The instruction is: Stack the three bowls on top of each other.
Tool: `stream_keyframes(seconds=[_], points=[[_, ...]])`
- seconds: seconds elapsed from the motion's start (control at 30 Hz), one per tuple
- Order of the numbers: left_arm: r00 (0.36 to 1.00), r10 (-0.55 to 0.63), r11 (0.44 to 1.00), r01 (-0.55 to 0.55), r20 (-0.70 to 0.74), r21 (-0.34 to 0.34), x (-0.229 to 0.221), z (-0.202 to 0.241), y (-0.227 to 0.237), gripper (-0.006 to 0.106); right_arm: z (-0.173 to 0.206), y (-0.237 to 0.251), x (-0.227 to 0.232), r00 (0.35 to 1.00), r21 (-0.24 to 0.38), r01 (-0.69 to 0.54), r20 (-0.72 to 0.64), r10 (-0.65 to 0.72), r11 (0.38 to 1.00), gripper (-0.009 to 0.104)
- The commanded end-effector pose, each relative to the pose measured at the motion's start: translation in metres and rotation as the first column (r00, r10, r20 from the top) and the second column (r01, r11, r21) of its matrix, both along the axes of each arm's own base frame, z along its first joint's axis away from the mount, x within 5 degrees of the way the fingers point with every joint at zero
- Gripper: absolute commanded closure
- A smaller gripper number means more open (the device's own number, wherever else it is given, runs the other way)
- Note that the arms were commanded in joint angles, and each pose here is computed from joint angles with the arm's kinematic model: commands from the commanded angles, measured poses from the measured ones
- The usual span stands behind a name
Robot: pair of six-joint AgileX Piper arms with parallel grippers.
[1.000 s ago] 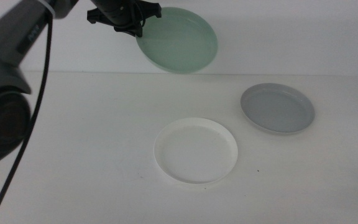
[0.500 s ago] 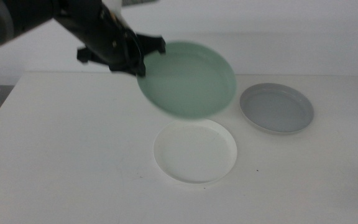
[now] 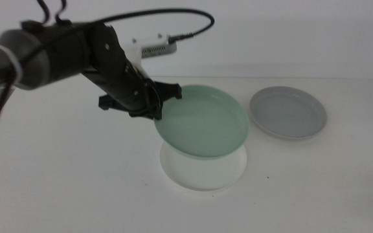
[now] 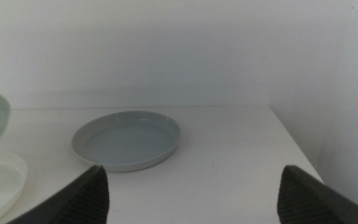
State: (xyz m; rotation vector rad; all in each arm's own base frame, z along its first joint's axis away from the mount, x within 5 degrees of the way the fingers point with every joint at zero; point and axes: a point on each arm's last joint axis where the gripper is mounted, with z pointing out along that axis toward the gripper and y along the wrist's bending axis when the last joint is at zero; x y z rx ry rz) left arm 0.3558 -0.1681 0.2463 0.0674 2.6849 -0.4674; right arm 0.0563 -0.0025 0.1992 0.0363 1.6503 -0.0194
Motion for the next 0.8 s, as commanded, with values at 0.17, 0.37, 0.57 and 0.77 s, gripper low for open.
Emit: stream_keyframes(seconds=[0.17,0.37,0.57,0.77], points=[[1.000,-0.001,1.000,0.000,-0.024,-0.028,0.009,-0.025,-0.008,0.102,0.000,0.000,0.000,1.000,-0.012,0.002,0.009,-0.002,1.000,0.003],[0.999,-0.011,1.000,0.010,-0.053,-0.026,0.012,-0.039,-0.011,0.102,0.000,0.000,0.000,1.000,-0.012,0.002,0.009,-0.002,1.000,0.003],[0.998,-0.014,1.000,0.013,-0.059,-0.020,0.012,-0.040,-0.010,0.102,0.000,0.000,0.000,1.000,-0.012,0.002,0.009,-0.002,1.000,0.003],[0.993,-0.037,0.999,0.036,-0.108,-0.009,0.014,-0.060,-0.013,0.102,0.000,0.000,0.000,1.000,-0.012,0.002,0.009,-0.002,1.000,0.003]])
